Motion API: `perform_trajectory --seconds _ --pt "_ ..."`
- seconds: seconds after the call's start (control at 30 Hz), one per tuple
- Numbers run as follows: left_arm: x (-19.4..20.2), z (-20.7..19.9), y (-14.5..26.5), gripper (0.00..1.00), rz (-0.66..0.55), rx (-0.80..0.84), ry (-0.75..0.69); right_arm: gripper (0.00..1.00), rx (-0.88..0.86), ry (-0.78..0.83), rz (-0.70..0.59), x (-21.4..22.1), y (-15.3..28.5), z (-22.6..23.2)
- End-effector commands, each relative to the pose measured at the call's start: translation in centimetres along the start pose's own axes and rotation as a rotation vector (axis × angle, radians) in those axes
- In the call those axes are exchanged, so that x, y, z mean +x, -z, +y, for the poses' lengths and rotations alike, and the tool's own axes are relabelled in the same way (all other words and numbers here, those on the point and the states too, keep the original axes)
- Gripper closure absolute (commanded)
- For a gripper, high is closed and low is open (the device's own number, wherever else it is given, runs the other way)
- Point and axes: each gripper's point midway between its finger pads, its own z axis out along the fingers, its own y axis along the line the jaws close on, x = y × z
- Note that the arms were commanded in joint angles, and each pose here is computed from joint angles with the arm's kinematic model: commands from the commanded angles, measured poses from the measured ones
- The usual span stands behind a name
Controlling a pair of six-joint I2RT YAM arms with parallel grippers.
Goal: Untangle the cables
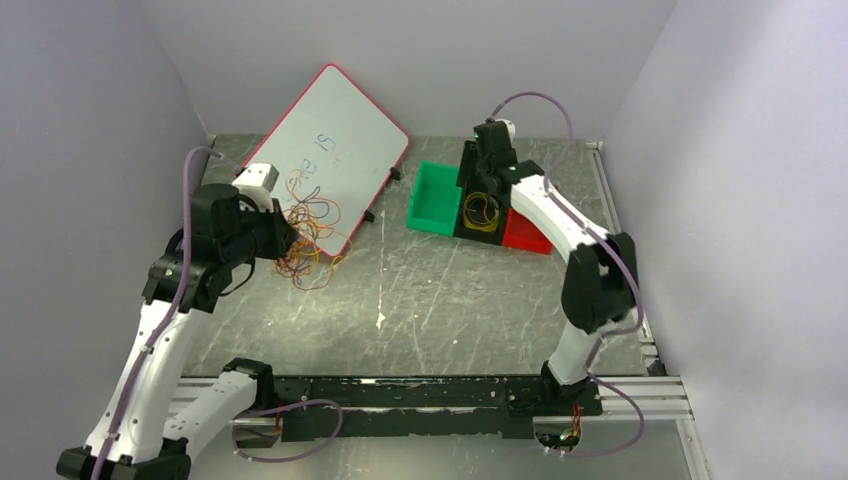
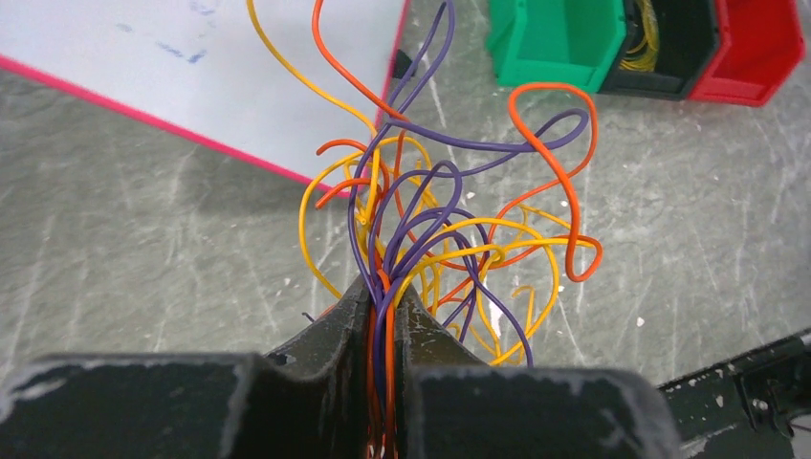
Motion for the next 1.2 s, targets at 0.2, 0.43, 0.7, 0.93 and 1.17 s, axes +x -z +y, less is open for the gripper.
perform_trajectory --seconds 0.2,0.43,0.7,0.93,1.17 --pt "1.9 -7.2 -5.6 0.92 0.051 0.136 -0.05 0.36 -0.233 0.043 -0.131 2.5 11.0 -0.6" --pt "4.9 -10.0 -10.5 0.85 0.121 0.156 -0.151 0.34 -0.31 0.071 -0.084 8.3 13.6 -2.1" --pt "7.4 -10.4 -13.3 0.57 0.18 0.17 -0.181 0.32 -0.483 -0.008 -0.081 12.1 15.6 -1.1" --pt "8.2 -7.6 -11.0 0.45 0.16 0.065 -0.122 0.32 -0.537 -0.02 -0.036 15.1 15.5 1.0" --pt "10.0 -7.0 -8.1 0.45 0.133 0.1 -0.019 0.32 -0.593 0.085 0.022 18.0 15.1 6.0"
